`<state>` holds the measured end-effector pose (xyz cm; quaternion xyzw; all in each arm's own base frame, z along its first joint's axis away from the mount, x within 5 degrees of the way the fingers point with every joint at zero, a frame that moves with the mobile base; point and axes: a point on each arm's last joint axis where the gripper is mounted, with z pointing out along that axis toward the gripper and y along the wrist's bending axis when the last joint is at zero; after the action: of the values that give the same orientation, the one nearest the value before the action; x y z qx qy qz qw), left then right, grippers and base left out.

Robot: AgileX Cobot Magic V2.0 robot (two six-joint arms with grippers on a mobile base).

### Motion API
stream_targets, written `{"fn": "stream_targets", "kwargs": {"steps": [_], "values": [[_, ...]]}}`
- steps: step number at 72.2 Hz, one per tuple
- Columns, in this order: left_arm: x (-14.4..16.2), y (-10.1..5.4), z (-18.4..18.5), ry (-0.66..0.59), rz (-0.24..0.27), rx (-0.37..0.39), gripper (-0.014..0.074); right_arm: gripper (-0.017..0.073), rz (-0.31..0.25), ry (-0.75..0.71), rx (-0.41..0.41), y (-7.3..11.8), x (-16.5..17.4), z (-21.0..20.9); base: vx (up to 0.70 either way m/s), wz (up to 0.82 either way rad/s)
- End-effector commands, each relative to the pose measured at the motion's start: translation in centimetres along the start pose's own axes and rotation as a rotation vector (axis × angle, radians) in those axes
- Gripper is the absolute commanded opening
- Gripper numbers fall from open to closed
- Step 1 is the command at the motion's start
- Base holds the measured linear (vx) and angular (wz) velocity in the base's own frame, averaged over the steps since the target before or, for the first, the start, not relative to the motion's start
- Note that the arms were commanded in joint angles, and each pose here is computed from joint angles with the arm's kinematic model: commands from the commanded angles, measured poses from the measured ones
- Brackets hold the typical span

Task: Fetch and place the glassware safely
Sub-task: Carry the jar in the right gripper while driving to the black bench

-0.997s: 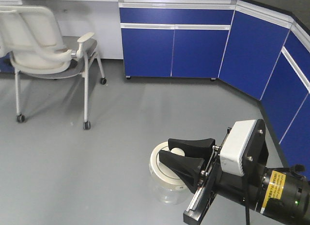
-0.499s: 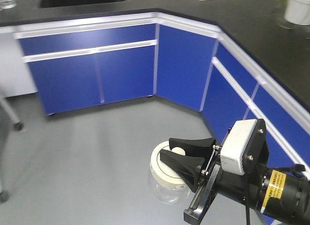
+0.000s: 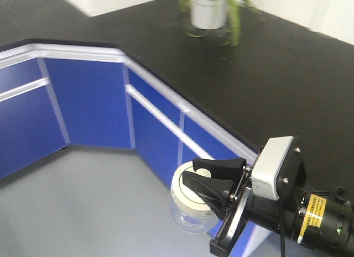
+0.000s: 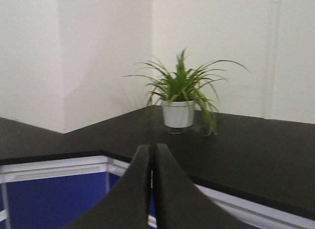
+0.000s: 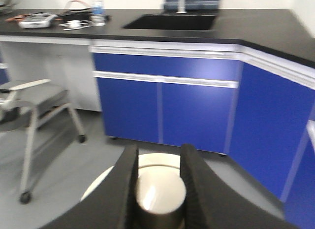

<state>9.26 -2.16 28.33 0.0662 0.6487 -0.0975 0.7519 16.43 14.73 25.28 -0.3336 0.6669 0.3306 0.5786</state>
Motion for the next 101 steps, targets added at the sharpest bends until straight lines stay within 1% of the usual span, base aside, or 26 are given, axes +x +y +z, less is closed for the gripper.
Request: {"fn": "stream_targets", "kwargs": {"steps": [1, 33, 47, 67, 101], "values": [[-1.50, -0.18, 0.12, -0.091, -0.012, 0.018, -0.0007, -0.0001, 0.000, -0.128, -0.036, 0.36, -2.07, -0.13, 0.22, -0.85], [-1.50, -0.18, 0.12, -0.091, -0.012, 0.018, -0.0007, -0.0001, 0.000, -0.128, -0.036, 0.36, -2.07, -0.13, 0.15, -0.90], [-1.50, -0.18, 0.12, -0.091, -0.012, 0.018, -0.0007, -0.0001, 0.000, -0.128, -0.036, 0.36, -2.07, -0.13, 0.09, -0.71], [-1.50, -0.18, 0.12, -0.091, -0.012, 0.018, -0.0007, -0.0001, 0.000, -0.128, -0.036, 0.36, -2.07, -0.13, 0.08, -0.47], [-1.50, -0.18, 0.12, -0.091, -0.012, 0.018, -0.0007, -0.0001, 0.000, -0.128, -0.036, 0.36, -2.07, -0.13, 0.06, -0.34]]}}
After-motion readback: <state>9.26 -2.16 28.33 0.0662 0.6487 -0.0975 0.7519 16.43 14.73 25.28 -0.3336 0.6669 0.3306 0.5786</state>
